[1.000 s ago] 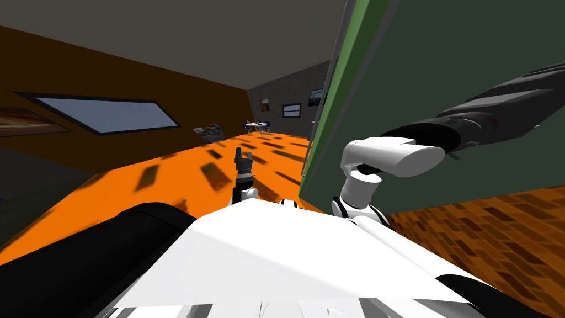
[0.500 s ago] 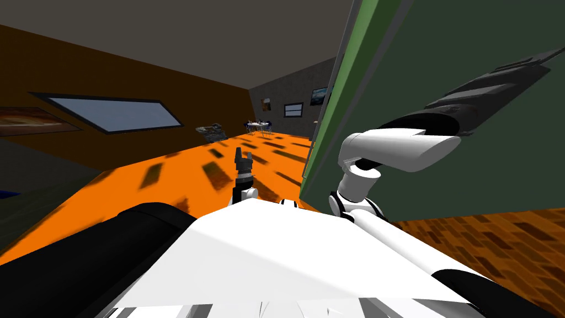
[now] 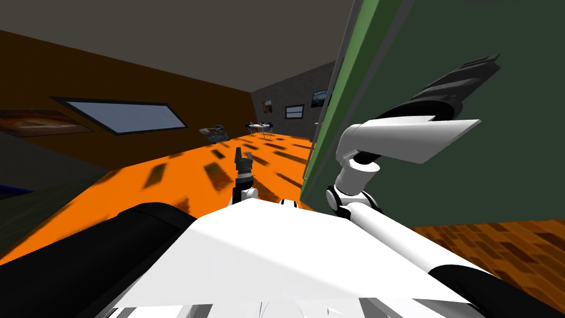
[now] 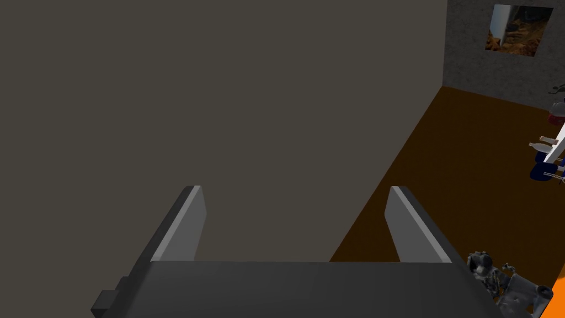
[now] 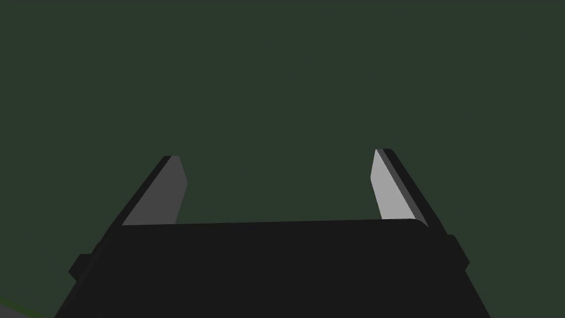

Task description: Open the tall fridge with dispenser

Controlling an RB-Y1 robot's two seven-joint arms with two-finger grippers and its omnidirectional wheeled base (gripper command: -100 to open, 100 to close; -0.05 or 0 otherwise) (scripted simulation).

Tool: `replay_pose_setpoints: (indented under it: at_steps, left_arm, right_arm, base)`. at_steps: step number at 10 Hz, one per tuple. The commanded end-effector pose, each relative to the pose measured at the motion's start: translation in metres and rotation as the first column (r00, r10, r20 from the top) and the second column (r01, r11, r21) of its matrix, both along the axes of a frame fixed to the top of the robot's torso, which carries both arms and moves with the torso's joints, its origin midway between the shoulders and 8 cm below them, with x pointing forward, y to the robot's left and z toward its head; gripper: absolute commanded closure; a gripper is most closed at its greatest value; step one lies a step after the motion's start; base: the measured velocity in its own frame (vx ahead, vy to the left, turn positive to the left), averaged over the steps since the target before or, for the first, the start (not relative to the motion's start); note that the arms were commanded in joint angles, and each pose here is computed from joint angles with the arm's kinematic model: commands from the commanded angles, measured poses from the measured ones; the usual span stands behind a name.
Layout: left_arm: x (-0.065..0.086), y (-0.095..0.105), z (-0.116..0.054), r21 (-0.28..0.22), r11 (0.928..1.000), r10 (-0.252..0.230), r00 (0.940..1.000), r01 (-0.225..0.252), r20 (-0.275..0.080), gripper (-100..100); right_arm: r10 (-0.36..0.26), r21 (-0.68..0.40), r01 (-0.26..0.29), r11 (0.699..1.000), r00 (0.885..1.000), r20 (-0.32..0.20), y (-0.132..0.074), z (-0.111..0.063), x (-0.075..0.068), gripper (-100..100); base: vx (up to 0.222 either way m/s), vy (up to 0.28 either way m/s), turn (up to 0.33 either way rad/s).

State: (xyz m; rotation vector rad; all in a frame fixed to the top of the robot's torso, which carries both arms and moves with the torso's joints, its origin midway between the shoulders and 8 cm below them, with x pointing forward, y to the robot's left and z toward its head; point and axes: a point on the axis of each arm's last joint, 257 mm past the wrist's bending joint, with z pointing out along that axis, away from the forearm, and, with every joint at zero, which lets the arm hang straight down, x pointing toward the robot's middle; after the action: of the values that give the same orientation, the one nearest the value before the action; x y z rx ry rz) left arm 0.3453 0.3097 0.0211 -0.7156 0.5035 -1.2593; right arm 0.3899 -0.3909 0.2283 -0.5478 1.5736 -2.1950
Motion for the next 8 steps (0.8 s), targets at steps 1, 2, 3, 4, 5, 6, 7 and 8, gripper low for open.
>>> replay_pose_setpoints:
  at_steps: [1,2,3,4,5,6,7,8]
  left_arm:
    - [0.0,0.0,0.0,0.0,1.0,0.0,1.0,0.0,0.0,0]
    - [0.0,0.0,0.0,0.0,1.0,0.0,1.0,0.0,0.0,0]
    - [0.0,0.0,0.0,0.0,1.0,0.0,1.0,0.0,0.0,0]
    - [0.0,0.0,0.0,0.0,1.0,0.0,1.0,0.0,0.0,0]
    - [0.0,0.0,0.0,0.0,1.0,0.0,1.0,0.0,0.0,0]
    - [0.0,0.0,0.0,0.0,1.0,0.0,1.0,0.0,0.0,0]
    - [0.0,0.0,0.0,0.0,1.0,0.0,1.0,0.0,0.0,0]
    - [0.0,0.0,0.0,0.0,1.0,0.0,1.0,0.0,0.0,0]
  right_arm:
    - [0.112,0.021,-0.112,0.993,0.994,0.01,0.026,0.008,0.016,-100]
    - [0.133,0.021,-0.133,0.991,0.991,0.005,0.029,0.008,0.02,-100]
    - [0.186,0.038,-0.186,0.982,0.983,0.009,0.044,0.011,0.027,-100]
    - [0.201,0.038,-0.201,0.979,0.98,0.006,0.046,0.011,0.03,-100]
    - [0.258,0.054,-0.258,0.965,0.966,0.006,0.062,0.013,0.037,-100]
    - [0.265,0.054,-0.264,0.963,0.964,0.004,0.063,0.013,0.038,-100]
    - [0.323,0.073,-0.323,0.944,0.946,0.0,0.08,0.014,0.045,-100]
    - [0.323,0.073,-0.323,0.944,0.946,0.0,0.08,0.014,0.045,-100]
  base:
    - [0.047,-0.001,0.041]
    - [0.032,-0.005,-0.002]
    - [0.022,-0.007,0.041]
    - [0.02,-0.009,0.03]
    - [0.03,-0.011,0.025]
    - [0.031,-0.004,0.036]
    - [0.043,-0.008,0.028]
    - [0.036,-0.01,0.034]
